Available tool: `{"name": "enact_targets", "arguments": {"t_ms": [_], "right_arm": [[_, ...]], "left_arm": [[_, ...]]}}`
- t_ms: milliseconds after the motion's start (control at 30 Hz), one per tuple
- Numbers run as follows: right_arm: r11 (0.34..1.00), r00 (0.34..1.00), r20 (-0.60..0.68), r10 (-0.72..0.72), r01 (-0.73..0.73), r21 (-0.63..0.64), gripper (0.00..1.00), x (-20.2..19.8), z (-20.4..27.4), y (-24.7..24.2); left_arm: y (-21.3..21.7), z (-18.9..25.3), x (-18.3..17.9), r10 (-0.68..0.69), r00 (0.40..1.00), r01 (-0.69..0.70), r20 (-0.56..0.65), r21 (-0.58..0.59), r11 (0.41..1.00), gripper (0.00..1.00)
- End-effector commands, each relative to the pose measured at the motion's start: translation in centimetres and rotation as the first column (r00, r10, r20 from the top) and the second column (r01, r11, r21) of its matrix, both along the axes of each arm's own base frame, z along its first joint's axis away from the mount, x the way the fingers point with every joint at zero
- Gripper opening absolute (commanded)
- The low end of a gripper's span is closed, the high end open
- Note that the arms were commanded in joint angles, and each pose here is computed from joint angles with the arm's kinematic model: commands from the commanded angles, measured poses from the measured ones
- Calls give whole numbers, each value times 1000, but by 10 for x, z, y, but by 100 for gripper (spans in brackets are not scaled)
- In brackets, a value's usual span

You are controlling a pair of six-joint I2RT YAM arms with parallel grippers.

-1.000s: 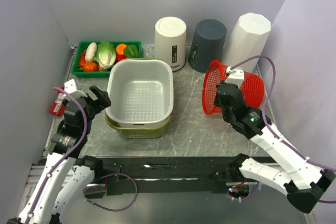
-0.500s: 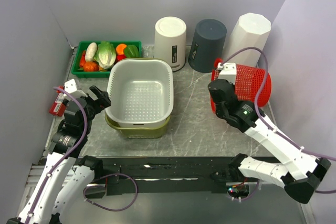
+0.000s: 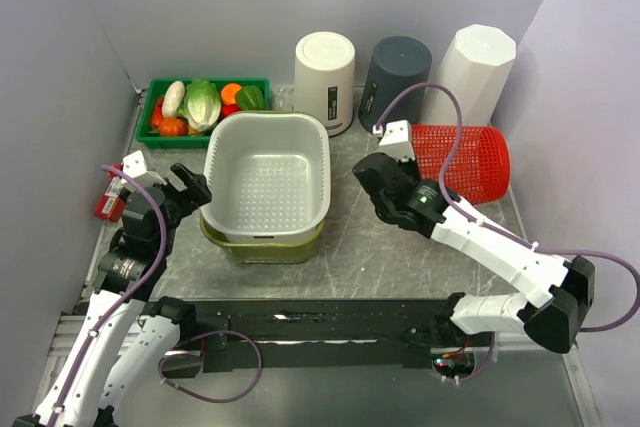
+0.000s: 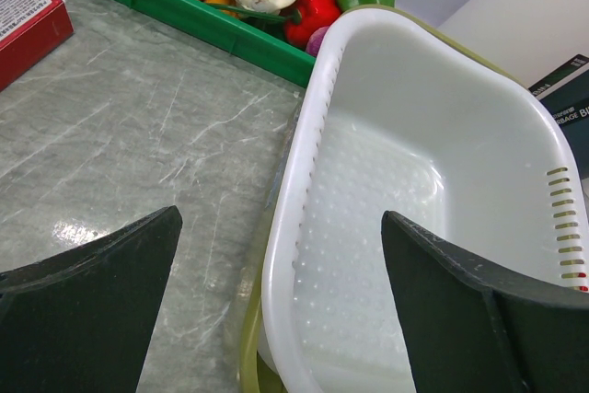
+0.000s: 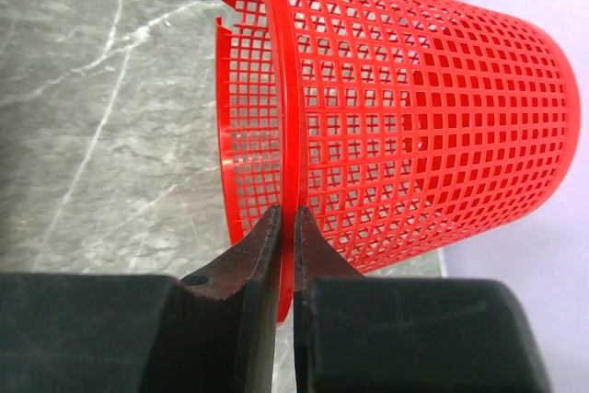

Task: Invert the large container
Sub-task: Turn the container upside down at the center of the board.

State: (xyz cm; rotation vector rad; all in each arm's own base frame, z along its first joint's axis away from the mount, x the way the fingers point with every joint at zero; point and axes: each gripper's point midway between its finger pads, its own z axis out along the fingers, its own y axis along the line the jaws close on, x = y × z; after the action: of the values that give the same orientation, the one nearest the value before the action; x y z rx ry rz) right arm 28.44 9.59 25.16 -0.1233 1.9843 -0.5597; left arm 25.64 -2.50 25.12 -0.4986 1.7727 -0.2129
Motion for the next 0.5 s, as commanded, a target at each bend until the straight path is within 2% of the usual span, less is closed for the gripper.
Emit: {"name": "enact_targets", "arguments": {"t_ms": [0,233,467], "right_arm": [[996,997,62,-44,48,-73,0,1,23,-4],[981,999,12,-35,37,-191,0,1,6,4],[969,999,-38,-14,5,-246,0,-1,-13,16]], "left_arm": [[-1,9,2,-11,999,11,36,5,1000,96],[0,10,1,-9,999,9,37,4,1000,96],[-1,10,2,-11,999,11,40,4,1000,96]]}}
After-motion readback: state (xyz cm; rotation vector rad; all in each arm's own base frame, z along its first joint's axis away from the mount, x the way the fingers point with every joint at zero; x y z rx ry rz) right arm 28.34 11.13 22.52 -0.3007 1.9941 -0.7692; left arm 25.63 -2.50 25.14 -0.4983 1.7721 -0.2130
